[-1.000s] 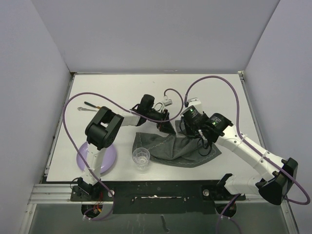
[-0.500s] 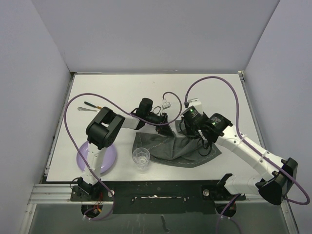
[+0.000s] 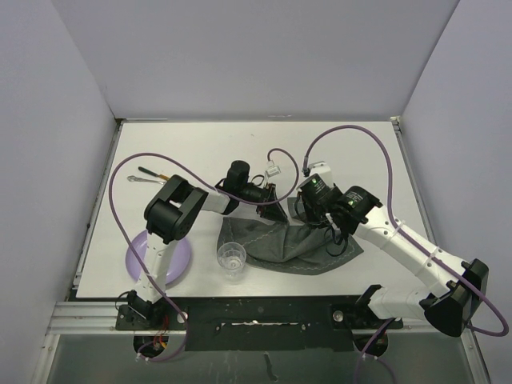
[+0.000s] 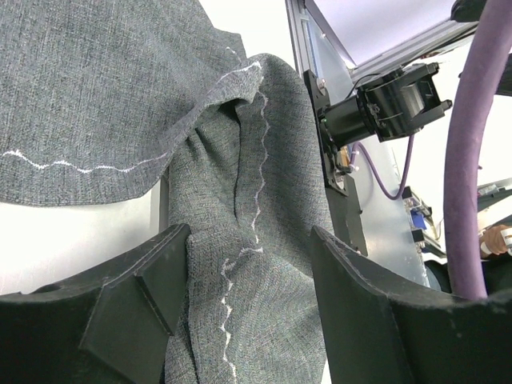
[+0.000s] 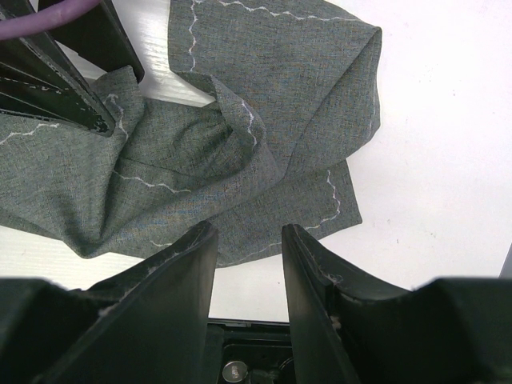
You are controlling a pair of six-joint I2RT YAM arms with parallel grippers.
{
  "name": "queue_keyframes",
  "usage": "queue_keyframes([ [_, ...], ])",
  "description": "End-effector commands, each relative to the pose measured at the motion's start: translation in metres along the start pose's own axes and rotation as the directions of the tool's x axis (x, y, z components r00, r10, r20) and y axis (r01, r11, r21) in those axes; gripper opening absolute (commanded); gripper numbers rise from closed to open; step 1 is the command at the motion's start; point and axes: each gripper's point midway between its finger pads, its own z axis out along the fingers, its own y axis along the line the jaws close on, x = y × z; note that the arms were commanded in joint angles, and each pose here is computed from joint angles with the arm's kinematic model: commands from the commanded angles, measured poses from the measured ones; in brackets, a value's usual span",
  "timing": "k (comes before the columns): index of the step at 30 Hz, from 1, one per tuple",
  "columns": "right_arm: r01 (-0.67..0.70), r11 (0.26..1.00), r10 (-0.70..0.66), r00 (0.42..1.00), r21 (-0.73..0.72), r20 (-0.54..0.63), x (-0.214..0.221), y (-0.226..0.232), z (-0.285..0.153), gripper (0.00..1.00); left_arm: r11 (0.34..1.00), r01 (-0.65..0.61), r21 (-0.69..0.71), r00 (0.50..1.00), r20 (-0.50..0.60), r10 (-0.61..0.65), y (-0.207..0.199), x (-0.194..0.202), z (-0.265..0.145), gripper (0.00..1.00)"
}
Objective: Set the dinner table for one person
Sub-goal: Flatten out the napkin at the center of the board.
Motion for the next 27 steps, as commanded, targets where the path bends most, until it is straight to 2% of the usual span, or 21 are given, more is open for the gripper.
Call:
queue_keyframes([
  [1,-0.029,1.000,0.028,0.998,0.007,0.054,-0.011,-0.007,-0.007,0.39,0.998,-0.047,0.046,0.999,-0.002,0.048,-0.002,0.000,0.000,0.58],
  [9,-0.030,0.999,0.029,0.998,0.011,0.050,-0.010,-0.008,-0.004,0.38,0.999,-0.028,0.043,1.000,-0.005,0.028,0.001,0.003,0.000,0.42],
  [27,-0.034,0.999,0.034,0.998,0.000,0.051,-0.009,-0.007,-0.003,0.38,1.000,0.007,0.021,1.000,-0.001,-0.007,0.006,0.013,-0.005,0.33],
])
